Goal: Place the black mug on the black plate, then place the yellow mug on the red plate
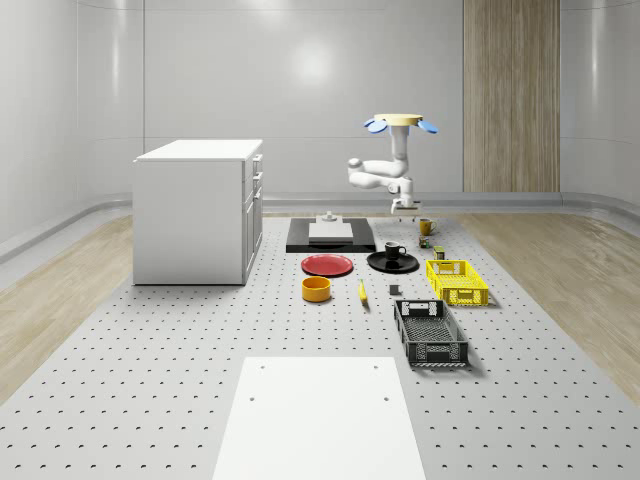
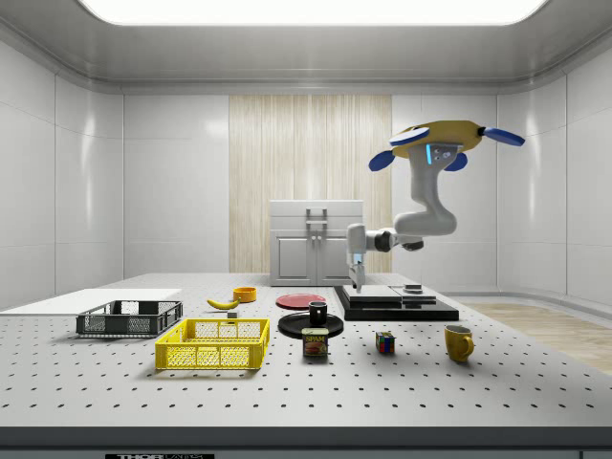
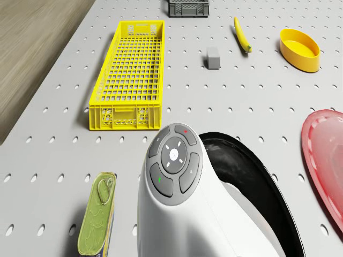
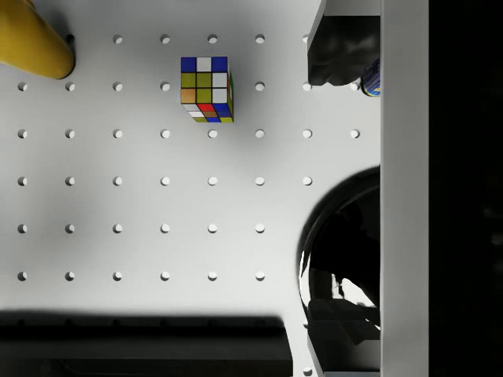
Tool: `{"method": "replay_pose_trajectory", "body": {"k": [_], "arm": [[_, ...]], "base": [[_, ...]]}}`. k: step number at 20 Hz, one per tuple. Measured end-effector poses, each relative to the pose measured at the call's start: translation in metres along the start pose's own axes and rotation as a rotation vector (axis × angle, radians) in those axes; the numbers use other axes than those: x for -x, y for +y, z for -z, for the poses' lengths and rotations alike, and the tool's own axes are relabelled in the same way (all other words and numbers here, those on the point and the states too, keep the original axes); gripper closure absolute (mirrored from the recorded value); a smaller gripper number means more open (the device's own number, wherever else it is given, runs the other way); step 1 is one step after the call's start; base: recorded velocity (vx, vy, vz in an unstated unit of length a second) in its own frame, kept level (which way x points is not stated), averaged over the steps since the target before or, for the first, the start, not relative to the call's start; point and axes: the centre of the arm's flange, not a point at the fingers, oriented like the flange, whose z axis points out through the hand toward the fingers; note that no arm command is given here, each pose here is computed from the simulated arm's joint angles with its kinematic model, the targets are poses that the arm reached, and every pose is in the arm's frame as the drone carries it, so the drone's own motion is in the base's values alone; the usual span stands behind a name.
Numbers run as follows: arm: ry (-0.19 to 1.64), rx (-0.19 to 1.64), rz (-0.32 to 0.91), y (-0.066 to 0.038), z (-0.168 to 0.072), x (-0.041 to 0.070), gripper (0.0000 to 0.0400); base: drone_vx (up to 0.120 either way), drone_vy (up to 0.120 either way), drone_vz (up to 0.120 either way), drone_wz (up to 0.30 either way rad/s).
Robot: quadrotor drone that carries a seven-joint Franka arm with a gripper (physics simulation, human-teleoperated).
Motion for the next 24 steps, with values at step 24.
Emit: {"method": "replay_pose_trajectory", "body": {"k": [24], "arm": [[0.000,0.000,0.000,0.0000,0.0000,0.0000,0.0000]], "base": [[-0.120,0.107,0.000,0.000]]}}
